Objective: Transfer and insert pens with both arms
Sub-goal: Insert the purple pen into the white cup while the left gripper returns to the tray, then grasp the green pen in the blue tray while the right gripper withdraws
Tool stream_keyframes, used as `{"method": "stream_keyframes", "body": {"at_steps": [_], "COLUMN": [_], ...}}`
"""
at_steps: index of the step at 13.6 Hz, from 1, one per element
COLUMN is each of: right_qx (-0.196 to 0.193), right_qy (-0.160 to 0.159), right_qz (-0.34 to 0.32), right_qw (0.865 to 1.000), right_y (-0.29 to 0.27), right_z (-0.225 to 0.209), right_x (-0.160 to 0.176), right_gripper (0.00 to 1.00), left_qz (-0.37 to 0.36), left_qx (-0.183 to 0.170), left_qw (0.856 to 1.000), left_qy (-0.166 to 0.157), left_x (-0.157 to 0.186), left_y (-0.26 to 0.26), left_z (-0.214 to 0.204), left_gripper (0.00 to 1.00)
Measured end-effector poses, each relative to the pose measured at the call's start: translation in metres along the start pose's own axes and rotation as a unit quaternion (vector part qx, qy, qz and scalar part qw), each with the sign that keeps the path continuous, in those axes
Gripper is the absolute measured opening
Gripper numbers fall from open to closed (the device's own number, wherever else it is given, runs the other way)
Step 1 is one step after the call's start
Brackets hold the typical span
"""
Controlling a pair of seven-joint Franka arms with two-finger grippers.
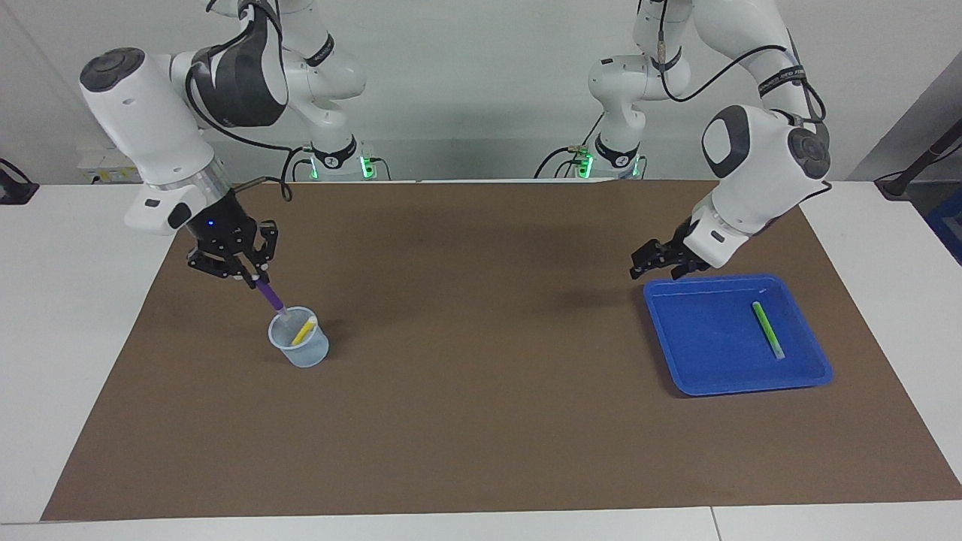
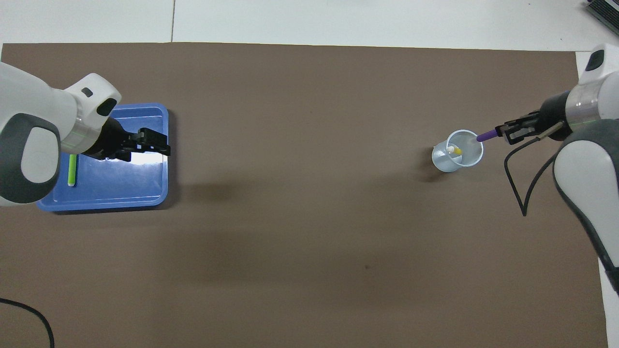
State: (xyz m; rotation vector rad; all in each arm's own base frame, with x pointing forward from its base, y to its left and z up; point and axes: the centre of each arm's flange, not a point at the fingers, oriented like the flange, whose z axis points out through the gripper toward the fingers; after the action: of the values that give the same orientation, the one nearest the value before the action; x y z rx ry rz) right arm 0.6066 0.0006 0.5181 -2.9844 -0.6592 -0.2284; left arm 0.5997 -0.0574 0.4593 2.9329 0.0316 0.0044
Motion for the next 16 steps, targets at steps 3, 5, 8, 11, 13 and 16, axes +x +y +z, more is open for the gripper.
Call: {"method": "stream_keyframes", "body": {"at_steps": [3,5,8,11,13,16], "right_qx": [-0.005,-0.007,-0.013,-0.018,-0.019,-0.018], "right_qy": [-0.022,-0.023,-0.015,-0.007,-0.007,-0.009], "right_qz": [-0.003,0.000,0.002,0.002,0.010,0.027], "right_qw": [1.000,1.000,1.000,1.000,1.000,0.999], "right_y": [0.002,0.004,0.005,0.007,0.008,0.008], "right_z": [0.024,0.042,0.059,0.067,0.074,0.078], "right_x": [-0.007,-0.013,-0.018,-0.017,-0.016,-0.016], "right_gripper": [0.19,0.19,0.19,0.19,0.24,0.55], "left_qz": [0.033,0.036,0.057,0.034,0.029,0.029], "left_qx": [0.016,0.029,0.090,0.111,0.132,0.139], "left_qw": [0.998,0.996,0.991,0.991,0.989,0.989], "left_qy": [0.055,0.072,0.076,0.069,0.060,0.047], "left_x": [0.015,0.018,0.022,0.024,0.028,0.034], "left_y": [-0.063,-0.089,-0.107,-0.156,-0.195,-0.217], "left_z": [-0.016,-0.021,-0.022,-0.009,0.016,0.052], "left_gripper": [0.99,0.99,0.97,0.96,0.95,0.95]}}
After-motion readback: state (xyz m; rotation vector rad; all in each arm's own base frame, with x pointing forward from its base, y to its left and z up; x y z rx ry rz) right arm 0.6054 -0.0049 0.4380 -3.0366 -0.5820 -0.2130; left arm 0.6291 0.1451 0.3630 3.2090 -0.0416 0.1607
